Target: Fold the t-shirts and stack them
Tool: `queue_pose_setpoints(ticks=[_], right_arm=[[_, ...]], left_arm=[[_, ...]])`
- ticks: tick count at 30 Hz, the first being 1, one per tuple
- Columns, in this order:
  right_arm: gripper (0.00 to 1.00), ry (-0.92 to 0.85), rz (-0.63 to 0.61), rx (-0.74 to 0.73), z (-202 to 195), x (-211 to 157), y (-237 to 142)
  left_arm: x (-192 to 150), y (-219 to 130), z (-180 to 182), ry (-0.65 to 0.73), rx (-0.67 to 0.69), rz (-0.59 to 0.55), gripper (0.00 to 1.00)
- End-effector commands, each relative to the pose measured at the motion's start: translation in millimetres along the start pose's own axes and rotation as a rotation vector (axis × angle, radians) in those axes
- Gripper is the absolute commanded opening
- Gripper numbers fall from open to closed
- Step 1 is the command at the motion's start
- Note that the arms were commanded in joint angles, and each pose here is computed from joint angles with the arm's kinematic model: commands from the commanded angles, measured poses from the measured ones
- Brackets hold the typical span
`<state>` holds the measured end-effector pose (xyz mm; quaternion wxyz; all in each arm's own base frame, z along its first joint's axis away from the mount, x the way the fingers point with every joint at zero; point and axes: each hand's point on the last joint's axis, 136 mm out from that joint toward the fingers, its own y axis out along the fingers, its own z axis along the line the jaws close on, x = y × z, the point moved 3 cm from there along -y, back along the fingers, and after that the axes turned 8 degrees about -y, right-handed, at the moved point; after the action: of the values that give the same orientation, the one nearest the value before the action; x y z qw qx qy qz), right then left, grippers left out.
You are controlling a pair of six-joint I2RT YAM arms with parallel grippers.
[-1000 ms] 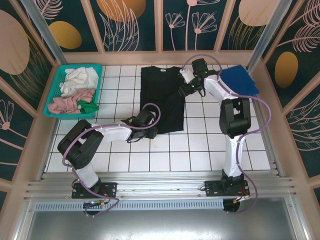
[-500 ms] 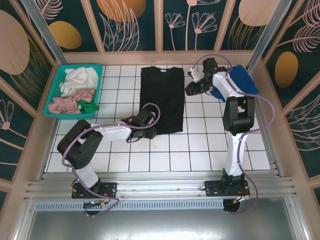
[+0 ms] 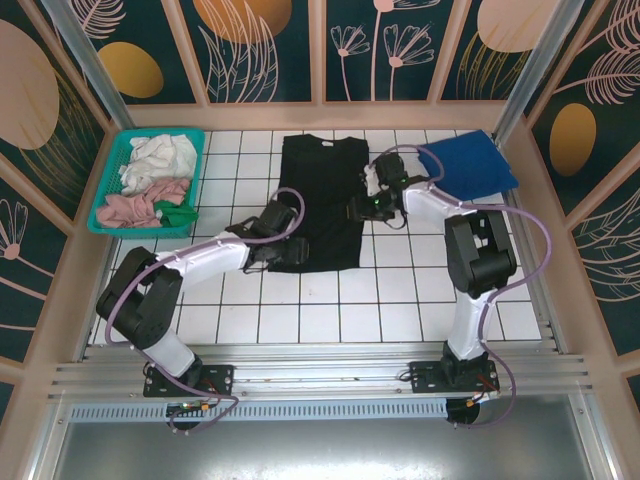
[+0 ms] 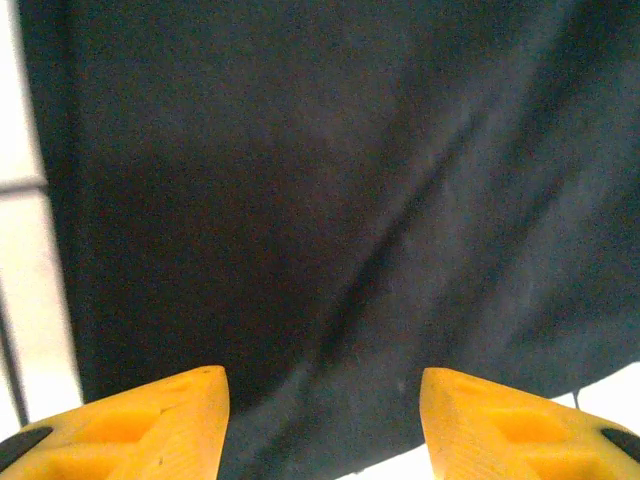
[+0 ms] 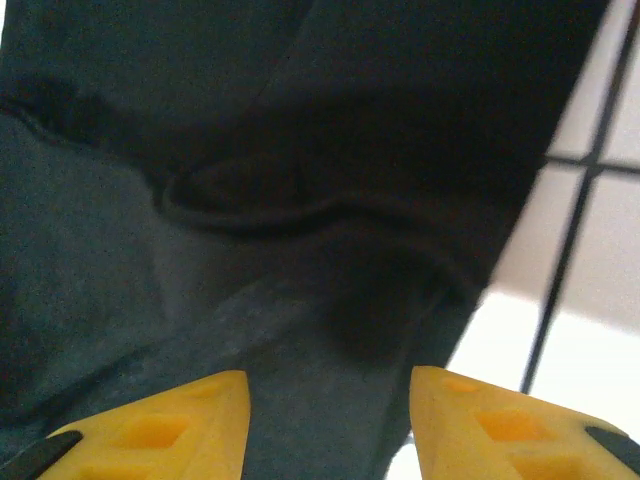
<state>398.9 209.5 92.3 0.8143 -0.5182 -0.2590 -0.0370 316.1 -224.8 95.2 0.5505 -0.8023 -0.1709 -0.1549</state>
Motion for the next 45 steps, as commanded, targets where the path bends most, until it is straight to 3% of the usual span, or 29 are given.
queue_pose_setpoints(ticks=[1, 5, 10, 26, 31, 34, 39, 45], right_arm=[[0.47, 0.082, -0.134, -0.022, 6, 12, -11], [0.48, 0.110, -0.114, -0.033, 6, -7, -11], [0.50, 0.084, -0.057, -0.045, 24, -30, -8], [0.54, 0.056, 0.055, -0.190, 44, -93, -14], [0.52, 0.054, 0.078, -0.155, 52, -106, -10], [0.44, 0.049, 0.072, -0.156, 54, -108, -12], [0.12, 0.054, 0.066, -0.213, 47, -111, -23], [0.01, 0.073, 0.001, -0.217, 46, -126, -46]], left_arm=[[23, 0, 19, -0.083, 0.059, -0.038, 0.53], [21, 10, 37, -0.106, 0.121, -0.022, 0.53], [0, 19, 44, -0.132, 0.102, 0.019, 0.49], [-25, 14, 50, -0.165, 0.064, 0.062, 0.03], [-24, 8, 45, -0.183, 0.028, 0.048, 0.00], [-23, 5, 44, -0.191, 0.020, 0.040, 0.00], [-25, 3, 46, -0.200, 0.019, 0.036, 0.00], [-29, 1, 52, -0.231, 0.039, 0.023, 0.00]])
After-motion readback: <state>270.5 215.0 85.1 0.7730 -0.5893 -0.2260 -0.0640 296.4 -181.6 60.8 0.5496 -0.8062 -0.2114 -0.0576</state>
